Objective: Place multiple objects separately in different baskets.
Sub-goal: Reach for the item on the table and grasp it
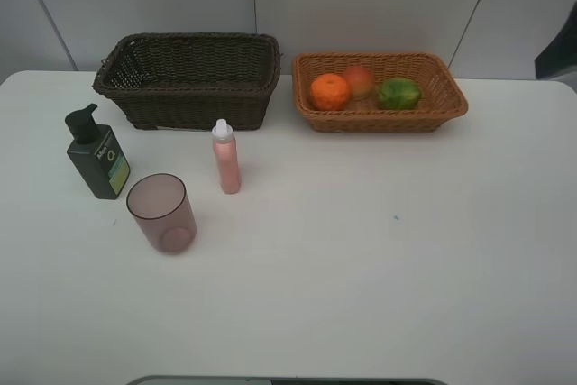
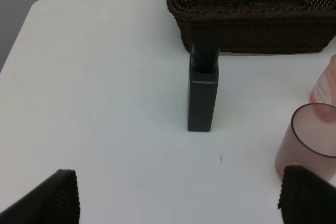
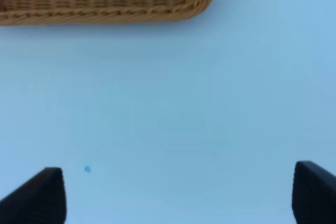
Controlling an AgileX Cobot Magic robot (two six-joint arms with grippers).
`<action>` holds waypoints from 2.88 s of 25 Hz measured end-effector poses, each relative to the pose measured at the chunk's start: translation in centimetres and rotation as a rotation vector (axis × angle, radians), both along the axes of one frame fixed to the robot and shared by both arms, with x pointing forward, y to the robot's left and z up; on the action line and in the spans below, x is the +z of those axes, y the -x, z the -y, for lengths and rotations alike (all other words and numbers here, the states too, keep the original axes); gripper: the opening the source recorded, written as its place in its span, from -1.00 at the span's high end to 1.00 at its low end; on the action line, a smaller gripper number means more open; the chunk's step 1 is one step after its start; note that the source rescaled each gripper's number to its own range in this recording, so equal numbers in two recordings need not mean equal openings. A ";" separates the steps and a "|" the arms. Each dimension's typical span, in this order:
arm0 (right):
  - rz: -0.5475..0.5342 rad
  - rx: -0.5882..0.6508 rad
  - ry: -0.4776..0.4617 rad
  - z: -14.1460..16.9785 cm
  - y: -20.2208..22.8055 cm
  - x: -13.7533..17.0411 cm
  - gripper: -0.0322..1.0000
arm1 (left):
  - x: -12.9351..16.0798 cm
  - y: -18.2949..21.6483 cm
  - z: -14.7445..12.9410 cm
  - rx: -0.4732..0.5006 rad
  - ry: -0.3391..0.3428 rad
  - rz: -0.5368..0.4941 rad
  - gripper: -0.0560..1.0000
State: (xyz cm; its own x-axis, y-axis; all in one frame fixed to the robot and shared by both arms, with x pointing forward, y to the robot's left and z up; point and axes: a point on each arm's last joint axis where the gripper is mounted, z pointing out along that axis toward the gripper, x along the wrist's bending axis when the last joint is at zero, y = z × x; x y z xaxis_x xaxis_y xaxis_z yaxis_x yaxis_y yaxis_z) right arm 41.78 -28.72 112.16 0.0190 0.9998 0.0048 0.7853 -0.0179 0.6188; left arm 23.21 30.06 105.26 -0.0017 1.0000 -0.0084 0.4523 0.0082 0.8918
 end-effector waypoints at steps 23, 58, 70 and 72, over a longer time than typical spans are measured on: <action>0.331 0.044 -0.025 1.5 17.3 -2.2 -0.49 | 0.0 0.0 0.0 0.000 0.000 0.000 -0.96; 0.434 -0.009 0.086 2.3 19.4 -5.8 -0.49 | 0.0 0.0 0.0 0.001 -0.001 0.000 -0.96; 0.448 0.031 0.118 0.9 18.8 -6.2 -0.49 | 0.0 0.0 0.0 0.001 -0.001 0.000 -0.96; 0.448 0.030 0.119 0.9 18.8 -6.2 -0.49 | 0.0 0.0 0.0 0.001 -0.001 0.000 -0.96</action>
